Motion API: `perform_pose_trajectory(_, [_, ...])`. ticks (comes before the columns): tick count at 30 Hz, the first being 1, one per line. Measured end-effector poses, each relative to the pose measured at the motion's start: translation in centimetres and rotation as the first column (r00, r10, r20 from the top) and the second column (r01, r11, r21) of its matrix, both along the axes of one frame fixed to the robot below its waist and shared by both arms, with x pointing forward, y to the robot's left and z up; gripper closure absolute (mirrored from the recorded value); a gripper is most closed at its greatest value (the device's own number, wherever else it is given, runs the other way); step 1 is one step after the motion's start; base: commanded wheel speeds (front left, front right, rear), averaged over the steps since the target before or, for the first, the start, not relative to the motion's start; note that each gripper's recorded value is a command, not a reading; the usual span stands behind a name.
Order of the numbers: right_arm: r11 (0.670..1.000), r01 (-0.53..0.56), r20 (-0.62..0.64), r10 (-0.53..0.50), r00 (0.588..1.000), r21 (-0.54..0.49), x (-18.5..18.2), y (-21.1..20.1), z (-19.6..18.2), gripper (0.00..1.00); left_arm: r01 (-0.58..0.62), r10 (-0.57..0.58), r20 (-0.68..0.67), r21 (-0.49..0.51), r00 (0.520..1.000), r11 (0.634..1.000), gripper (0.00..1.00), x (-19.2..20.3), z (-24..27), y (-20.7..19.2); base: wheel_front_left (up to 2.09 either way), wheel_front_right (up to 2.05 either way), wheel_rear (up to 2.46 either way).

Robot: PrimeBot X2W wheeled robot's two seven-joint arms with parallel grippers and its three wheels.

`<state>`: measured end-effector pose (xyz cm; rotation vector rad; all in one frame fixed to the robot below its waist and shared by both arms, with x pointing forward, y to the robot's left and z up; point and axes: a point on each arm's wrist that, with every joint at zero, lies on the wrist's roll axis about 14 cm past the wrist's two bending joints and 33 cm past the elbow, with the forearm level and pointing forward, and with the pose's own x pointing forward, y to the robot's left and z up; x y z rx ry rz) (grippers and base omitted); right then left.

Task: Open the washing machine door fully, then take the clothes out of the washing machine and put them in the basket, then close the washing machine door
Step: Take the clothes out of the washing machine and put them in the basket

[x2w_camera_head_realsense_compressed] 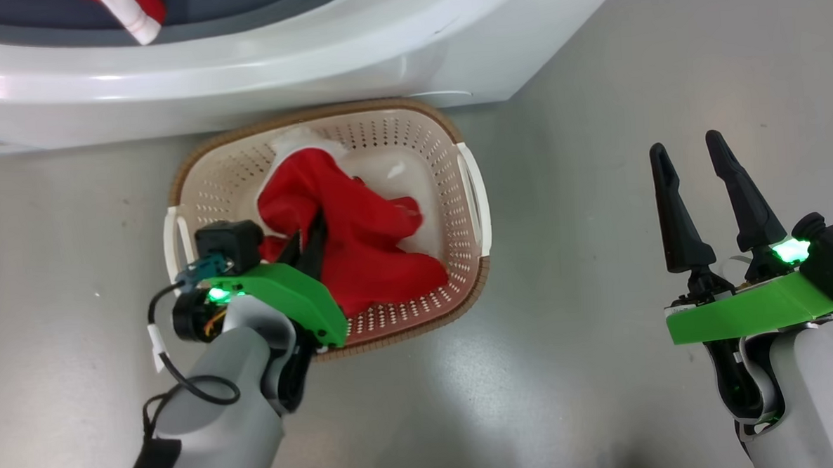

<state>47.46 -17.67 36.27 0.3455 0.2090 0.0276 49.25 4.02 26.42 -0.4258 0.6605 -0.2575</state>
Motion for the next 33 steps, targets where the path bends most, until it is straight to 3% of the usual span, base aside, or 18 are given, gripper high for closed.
perform_pose_trajectory(29, [0.999, 0.035, -0.082, -0.037, 0.996, -0.026, 0.2, -1.5, -4.1, 0.0, 0.014, -0.007, -0.171, 0.041, 0.985, 0.999, 1.0, 0.4, -8.1, -0.3, 0.0, 0.0, 0.0])
perform_pose_trajectory(30, [0.999, 0.034, -0.08, -0.036, 0.996, -0.026, 0.3, -1.5, -4.1, 0.0, 0.016, -0.008, -0.176, 0.043, 0.984, 0.999, 0.97, 0.3, -8.2, -0.3, 0.0, 0.0, 0.0])
perform_pose_trajectory(33, [0.999, 0.032, -0.061, -0.034, 0.998, -0.026, 0.8, -1.5, -3.6, 0.0, 0.018, -0.01, -0.179, 0.047, 0.984, 0.999, 0.57, 0.1, -8.2, -0.3, 0.0, 0.0, 0.0])
